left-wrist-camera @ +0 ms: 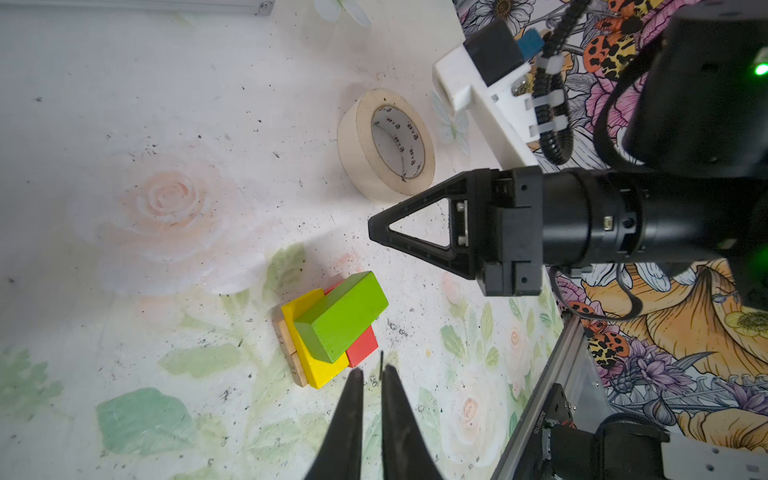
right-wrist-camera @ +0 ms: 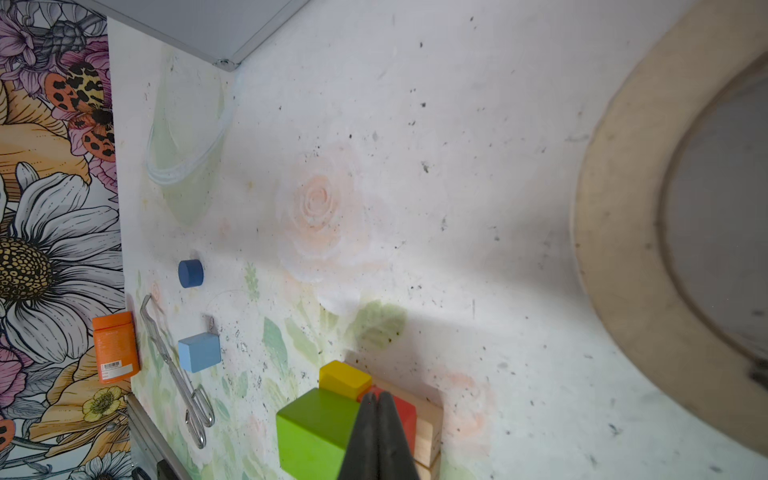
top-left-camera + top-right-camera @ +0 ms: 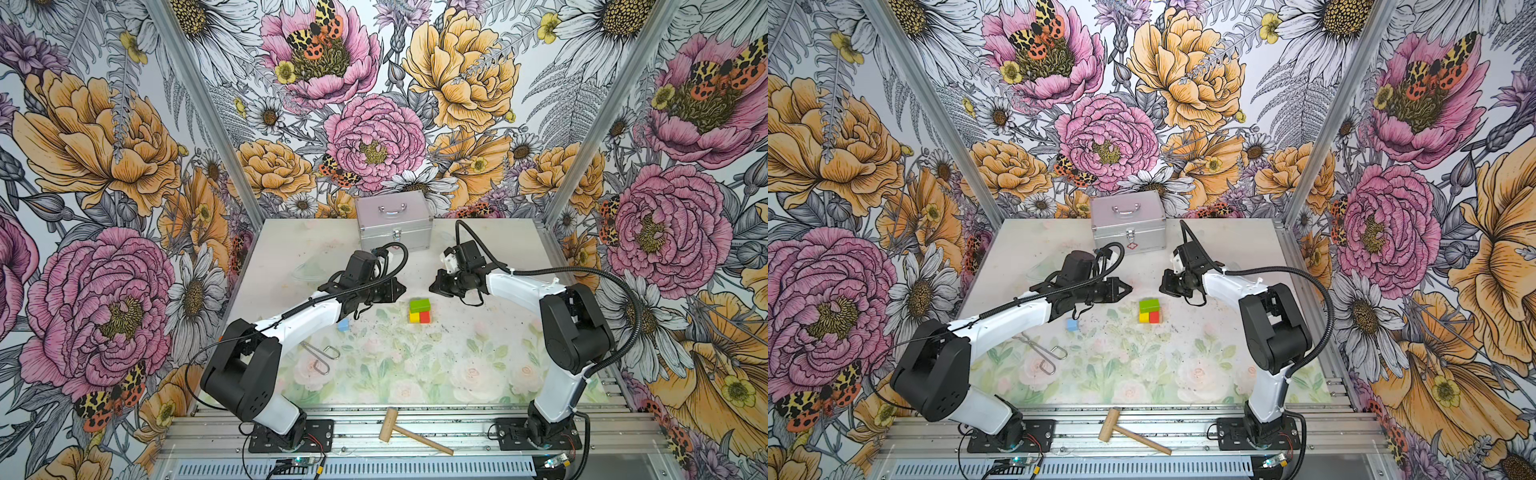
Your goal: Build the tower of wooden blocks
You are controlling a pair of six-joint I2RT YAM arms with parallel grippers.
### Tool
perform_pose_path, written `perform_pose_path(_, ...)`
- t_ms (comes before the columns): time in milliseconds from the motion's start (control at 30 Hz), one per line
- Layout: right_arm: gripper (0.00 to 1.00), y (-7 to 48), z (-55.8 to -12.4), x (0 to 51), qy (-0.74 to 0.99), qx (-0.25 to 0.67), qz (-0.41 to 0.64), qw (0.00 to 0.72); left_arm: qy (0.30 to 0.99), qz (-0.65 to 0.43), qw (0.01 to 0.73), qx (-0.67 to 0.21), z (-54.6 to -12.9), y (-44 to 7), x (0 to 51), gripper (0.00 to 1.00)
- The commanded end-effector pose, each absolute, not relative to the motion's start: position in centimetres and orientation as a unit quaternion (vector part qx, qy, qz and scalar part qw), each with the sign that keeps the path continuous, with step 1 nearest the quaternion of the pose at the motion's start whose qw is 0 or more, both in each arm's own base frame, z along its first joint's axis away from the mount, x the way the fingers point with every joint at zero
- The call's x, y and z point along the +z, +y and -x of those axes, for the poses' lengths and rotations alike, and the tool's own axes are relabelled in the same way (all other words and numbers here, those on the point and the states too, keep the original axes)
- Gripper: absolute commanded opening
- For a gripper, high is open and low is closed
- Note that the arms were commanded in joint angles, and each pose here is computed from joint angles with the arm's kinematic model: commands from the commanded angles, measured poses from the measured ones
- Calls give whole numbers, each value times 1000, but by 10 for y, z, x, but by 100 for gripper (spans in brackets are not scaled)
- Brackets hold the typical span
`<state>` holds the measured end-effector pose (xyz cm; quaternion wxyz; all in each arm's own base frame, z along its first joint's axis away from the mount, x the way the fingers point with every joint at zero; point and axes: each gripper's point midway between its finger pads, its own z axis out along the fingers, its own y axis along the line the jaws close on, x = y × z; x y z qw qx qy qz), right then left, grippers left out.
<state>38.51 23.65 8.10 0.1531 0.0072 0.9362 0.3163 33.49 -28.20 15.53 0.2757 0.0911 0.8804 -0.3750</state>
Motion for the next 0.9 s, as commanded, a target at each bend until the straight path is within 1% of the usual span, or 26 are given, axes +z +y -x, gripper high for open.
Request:
perform_pose_path(0, 0, 249, -393, 88, 930, 330, 12, 164, 889, -83, 266, -364, -335, -280, 140, 13)
perform_pose_path(267, 0, 258, -388, 83, 930, 334, 18, 153, 900, -77, 241, -355, -337, -282, 117, 13)
perform_pose_path(867, 0, 256, -375, 79, 932, 330, 19, 146, 911, -83, 216, -341, -341, -290, 90, 14)
